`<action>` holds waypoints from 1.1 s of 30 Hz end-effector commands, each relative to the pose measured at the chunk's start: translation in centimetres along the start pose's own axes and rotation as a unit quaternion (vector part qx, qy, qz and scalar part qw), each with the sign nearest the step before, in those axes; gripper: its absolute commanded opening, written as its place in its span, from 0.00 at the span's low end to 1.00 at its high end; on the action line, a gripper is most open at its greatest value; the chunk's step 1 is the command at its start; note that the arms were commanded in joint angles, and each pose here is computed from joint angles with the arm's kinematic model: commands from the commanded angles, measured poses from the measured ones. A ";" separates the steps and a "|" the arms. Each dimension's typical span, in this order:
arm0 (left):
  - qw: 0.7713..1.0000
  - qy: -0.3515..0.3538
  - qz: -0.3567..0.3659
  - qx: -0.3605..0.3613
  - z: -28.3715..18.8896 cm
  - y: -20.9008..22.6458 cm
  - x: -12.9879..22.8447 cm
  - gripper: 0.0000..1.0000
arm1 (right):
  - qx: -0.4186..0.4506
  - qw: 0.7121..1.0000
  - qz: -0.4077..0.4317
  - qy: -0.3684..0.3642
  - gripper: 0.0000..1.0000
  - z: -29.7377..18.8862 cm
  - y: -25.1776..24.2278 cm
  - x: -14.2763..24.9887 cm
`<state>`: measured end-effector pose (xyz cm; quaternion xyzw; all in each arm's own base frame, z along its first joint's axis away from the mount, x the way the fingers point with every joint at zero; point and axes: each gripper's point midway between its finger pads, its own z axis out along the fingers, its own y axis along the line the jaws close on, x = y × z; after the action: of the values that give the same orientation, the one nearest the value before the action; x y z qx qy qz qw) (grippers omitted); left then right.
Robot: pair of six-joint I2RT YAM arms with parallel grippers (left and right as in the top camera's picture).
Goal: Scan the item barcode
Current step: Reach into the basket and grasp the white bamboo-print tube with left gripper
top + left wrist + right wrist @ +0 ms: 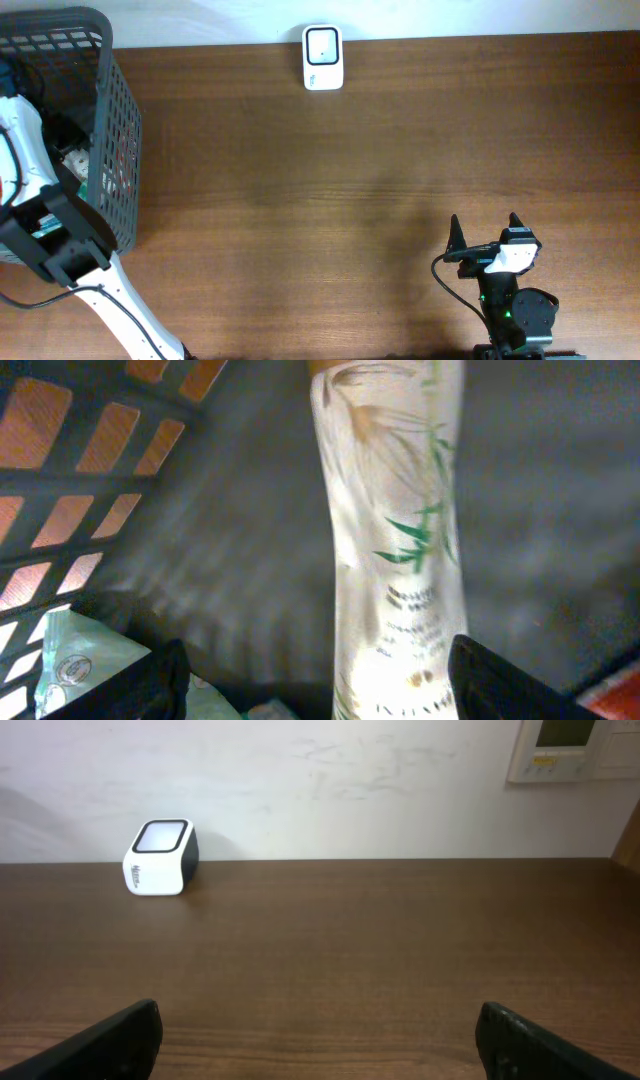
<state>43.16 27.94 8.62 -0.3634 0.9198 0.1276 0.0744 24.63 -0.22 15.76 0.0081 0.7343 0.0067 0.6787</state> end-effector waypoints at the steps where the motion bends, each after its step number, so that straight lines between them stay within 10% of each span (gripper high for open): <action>1: 0.999 0.029 -0.003 -0.024 3.1 -0.3 1.0 0.81 | -0.001 1.000 -0.002 0.002 0.99 0.0 0.1 0.3; 15: 1.000 0.009 0.018 -0.013 4.3 -3.4 0.6 0.51 | -0.001 1.000 -0.002 0.002 0.99 0.0 0.1 0.3; 17: 0.999 0.029 0.023 -0.019 5.1 -3.3 1.8 0.40 | -0.001 1.000 -0.002 0.002 0.99 0.0 0.1 0.3; 19: 0.998 0.057 0.031 -0.027 5.8 -3.0 3.3 0.00 | -0.001 1.000 -0.002 0.002 0.99 0.0 0.1 0.3; 27: 0.997 0.066 0.033 -0.030 1.1 -1.7 3.4 0.00 | -0.001 1.000 -0.002 0.002 0.99 0.0 0.1 0.3; 33: 0.987 -0.129 -0.015 0.089 -17.2 -0.7 -1.7 0.00 | -0.001 1.000 -0.002 0.002 0.99 0.0 0.1 0.3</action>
<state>43.46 24.95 12.83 -0.3509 0.9268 0.1138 0.0697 24.63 -0.21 15.75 0.0077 0.7345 0.0066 0.6786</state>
